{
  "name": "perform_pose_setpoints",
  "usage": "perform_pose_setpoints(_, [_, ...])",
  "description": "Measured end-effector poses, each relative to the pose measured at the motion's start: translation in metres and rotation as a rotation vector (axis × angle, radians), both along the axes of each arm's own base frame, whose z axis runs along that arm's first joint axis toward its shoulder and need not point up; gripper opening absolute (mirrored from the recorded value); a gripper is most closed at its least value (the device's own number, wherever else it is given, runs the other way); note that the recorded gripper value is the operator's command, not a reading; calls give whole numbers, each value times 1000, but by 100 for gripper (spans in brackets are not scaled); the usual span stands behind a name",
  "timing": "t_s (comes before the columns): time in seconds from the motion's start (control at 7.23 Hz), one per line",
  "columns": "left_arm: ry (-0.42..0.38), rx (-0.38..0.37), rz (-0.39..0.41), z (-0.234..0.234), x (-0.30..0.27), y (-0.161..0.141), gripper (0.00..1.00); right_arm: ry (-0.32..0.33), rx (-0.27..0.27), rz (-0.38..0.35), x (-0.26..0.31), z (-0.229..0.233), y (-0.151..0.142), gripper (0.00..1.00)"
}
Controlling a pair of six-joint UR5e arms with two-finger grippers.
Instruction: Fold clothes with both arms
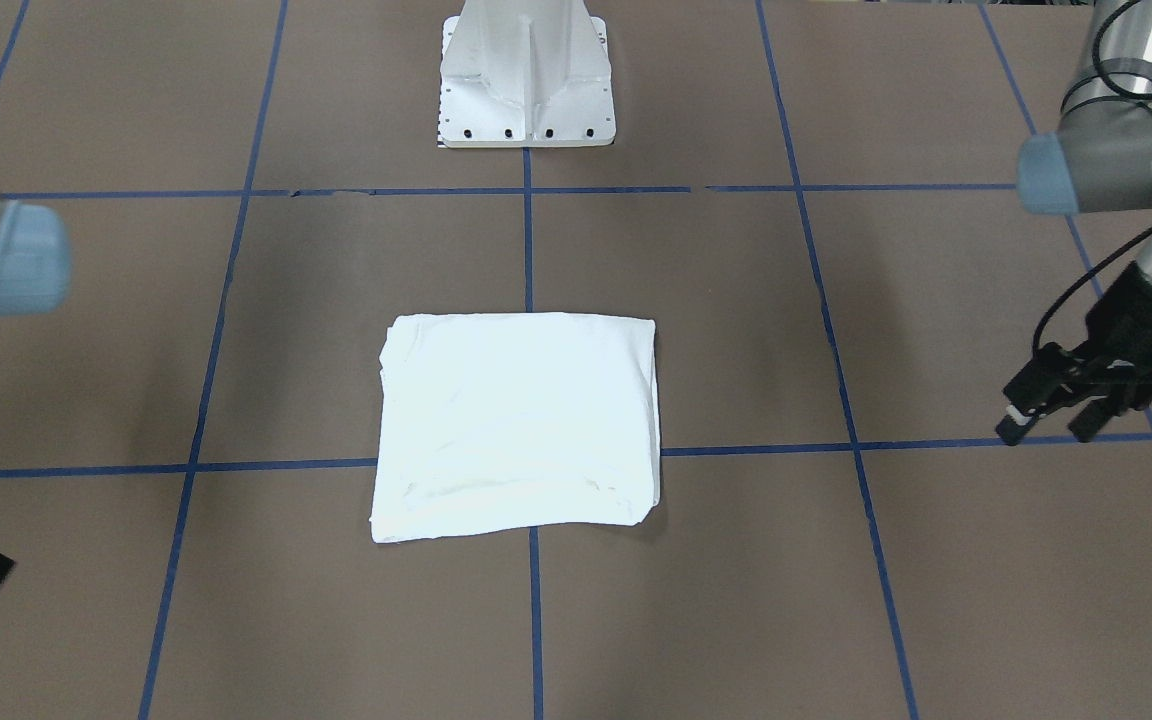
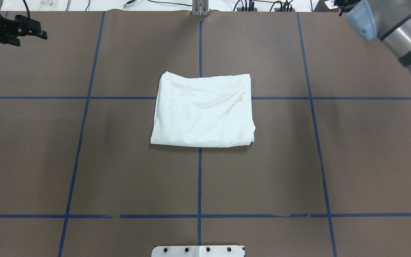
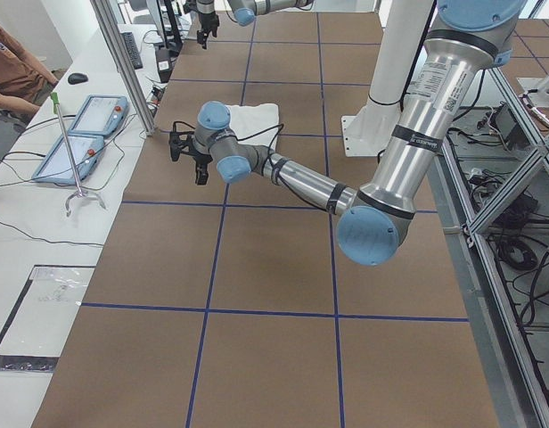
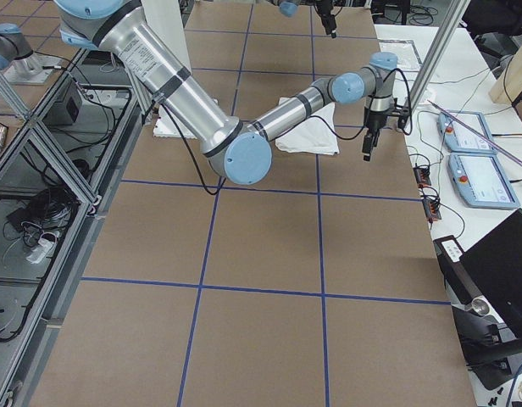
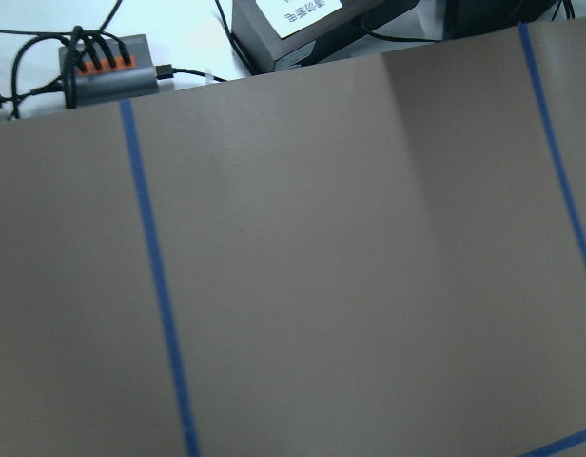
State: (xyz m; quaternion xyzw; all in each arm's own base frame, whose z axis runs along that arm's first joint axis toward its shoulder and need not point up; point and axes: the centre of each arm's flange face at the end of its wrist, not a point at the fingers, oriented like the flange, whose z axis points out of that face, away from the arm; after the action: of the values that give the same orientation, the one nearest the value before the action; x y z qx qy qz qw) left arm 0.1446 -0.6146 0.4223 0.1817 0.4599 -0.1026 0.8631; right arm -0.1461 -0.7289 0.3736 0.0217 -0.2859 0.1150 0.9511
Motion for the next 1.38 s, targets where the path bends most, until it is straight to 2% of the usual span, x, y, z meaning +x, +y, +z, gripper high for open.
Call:
perform_pose_setpoints(0.28, [-233, 133, 123, 51, -91, -4, 100, -21, 81, -172, 114, 79, 29, 100])
perform_pose_setpoints(0.41, [-332, 178, 203, 82, -133, 4, 100, -26, 96, -208, 150, 114, 56, 100])
perform_pose_setpoints(0.55, [-383, 196, 246, 108, -162, 16, 100, -26, 103, -216, 169, 137, 89, 100])
perform_pose_setpoints(0.69, [-403, 197, 264, 126, -176, 25, 100, -24, 123, -213, 177, 140, 116, 100])
perform_pose_setpoints(0.97, [-420, 178, 271, 159, -182, 34, 100, -18, 151, -216, 182, 137, 148, 100])
perform_pose_setpoints(1.24, [-424, 159, 268, 199, -186, 51, 100, -23, 109, -210, 184, 162, 177, 100])
perform_pose_setpoints(1.38, [-422, 153, 265, 207, -188, 55, 100, -50, 90, -207, 182, 170, 186, 100])
